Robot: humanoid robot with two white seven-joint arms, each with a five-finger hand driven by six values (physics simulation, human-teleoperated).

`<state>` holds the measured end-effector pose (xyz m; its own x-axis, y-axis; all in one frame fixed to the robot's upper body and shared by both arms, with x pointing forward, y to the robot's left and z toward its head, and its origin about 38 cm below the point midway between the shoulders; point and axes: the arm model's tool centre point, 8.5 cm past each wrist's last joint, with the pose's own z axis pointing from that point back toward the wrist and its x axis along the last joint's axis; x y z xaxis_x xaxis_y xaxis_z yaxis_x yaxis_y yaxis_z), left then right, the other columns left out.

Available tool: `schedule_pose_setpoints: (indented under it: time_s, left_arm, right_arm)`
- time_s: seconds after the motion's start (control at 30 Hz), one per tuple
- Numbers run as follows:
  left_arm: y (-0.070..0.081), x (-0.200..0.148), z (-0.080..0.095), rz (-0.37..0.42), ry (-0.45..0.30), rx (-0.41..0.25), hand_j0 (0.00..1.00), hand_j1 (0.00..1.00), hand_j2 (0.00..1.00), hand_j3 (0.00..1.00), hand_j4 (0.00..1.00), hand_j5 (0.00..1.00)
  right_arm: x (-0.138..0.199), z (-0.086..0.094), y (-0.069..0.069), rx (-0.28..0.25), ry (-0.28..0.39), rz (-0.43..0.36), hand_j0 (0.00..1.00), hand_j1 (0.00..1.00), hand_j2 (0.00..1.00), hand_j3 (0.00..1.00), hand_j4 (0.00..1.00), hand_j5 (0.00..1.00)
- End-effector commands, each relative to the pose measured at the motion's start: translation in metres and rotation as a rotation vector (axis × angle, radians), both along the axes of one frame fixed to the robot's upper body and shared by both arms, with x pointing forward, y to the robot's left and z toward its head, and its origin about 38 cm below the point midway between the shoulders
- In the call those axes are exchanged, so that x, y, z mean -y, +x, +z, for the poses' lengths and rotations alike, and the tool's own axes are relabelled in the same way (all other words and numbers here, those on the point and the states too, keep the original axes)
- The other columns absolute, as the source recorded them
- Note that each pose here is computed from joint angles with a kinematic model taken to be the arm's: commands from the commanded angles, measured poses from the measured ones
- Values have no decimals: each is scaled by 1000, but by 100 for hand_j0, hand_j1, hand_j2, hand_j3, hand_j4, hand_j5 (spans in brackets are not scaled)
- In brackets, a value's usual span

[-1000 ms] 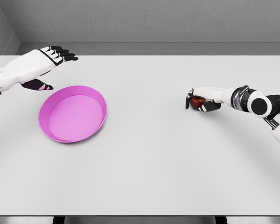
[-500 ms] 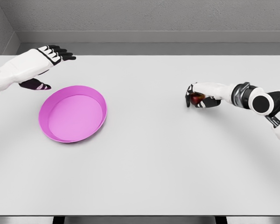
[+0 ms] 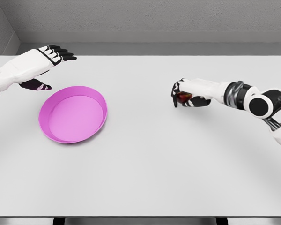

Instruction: Put the apple on the plate with both arms

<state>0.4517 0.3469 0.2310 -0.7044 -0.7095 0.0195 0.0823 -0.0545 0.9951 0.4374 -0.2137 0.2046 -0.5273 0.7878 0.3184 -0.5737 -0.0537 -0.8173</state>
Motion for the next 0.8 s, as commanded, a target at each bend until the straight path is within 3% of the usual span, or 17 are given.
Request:
schedule_pose_setpoints:
  time_s: [0.0,0.23,0.7,0.73,0.77]
  left_arm:
    - [0,-1,1,1,-4,0,100,100,100,100,100,100]
    - [-1,3,2,-9,-5,5,100,100,100,100,100,100]
    - [-2,5,2,-17,10,-6,100,100,100,100,100,100]
    - [-2,6,1,-19,9,-6,100,100,100,100,100,100]
    - [-2,6,1,-19,10,-7,100,100,100,100,100,100]
  right_arm:
    - [-12,8,-9,20,14,46,33,33,33,33,33,33]
    - [-45,-3,-19,4,58,148,33,33,33,33,33,33]
    - [-81,-12,-28,-22,84,220,33,33,33,33,33,33]
    - [-80,-12,-27,-22,83,210,40,40,40,40,40,40]
    - [-78,-12,-25,-20,88,195,90,90,90,90,90,90]
